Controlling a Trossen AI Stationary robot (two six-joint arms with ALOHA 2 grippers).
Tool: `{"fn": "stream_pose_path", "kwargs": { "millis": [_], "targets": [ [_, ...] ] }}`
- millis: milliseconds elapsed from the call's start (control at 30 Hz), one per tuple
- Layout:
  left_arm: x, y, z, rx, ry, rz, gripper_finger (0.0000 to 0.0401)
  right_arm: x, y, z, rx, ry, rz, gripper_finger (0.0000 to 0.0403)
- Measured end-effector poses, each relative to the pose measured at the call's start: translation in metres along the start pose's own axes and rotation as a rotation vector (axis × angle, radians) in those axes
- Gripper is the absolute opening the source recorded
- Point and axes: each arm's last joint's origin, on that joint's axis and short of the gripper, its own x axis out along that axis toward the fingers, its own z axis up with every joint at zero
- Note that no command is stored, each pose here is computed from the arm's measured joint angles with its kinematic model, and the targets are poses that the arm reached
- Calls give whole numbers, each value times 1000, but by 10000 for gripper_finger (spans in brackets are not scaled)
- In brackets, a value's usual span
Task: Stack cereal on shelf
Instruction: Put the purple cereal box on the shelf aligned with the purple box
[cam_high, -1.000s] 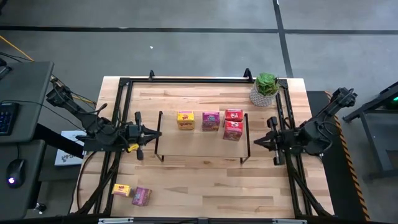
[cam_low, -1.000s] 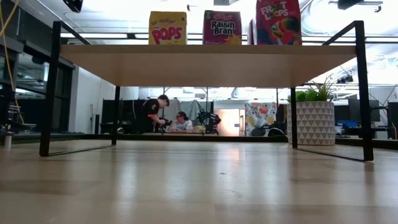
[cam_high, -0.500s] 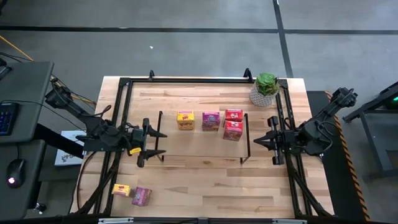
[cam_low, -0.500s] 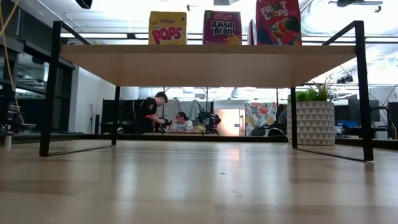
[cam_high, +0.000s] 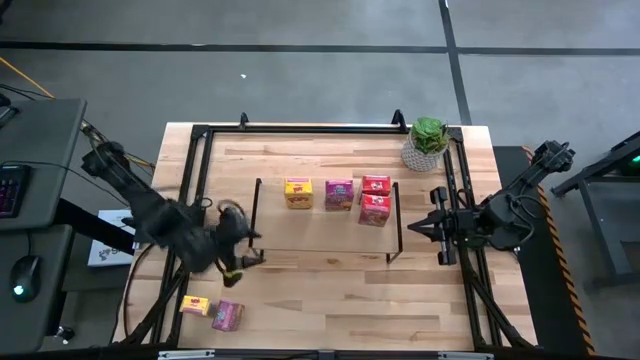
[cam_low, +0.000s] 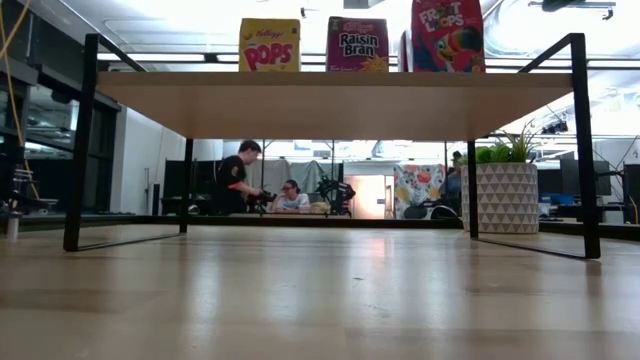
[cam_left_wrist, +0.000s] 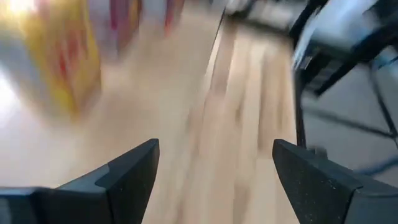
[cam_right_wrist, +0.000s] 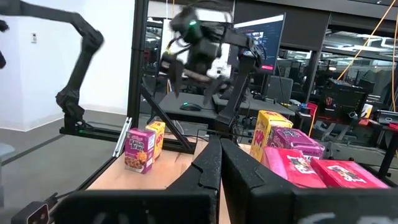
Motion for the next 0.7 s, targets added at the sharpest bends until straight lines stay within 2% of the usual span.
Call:
{"fn": "stream_pose_path", "kwargs": {
  "millis": [133,300,433,567,700],
  "targets": [
    [16,-23,-24,-209,307,149,305,0,0,-1,-8,12,3,0],
    [37,-53,-67,-402,520,294,305,0,0,-2,-11,17,-4,0],
    [43,-67,-92,-481,561,376,305,0,0,-2,-15,19,-4,0],
    [35,-70,-102,-565,548,438,305,0,0,-2,-17,22,-3,0],
    [26,-75,-110,-641,535,451,305,0,0,-3,-17,29,-2,0]
  ]
}}
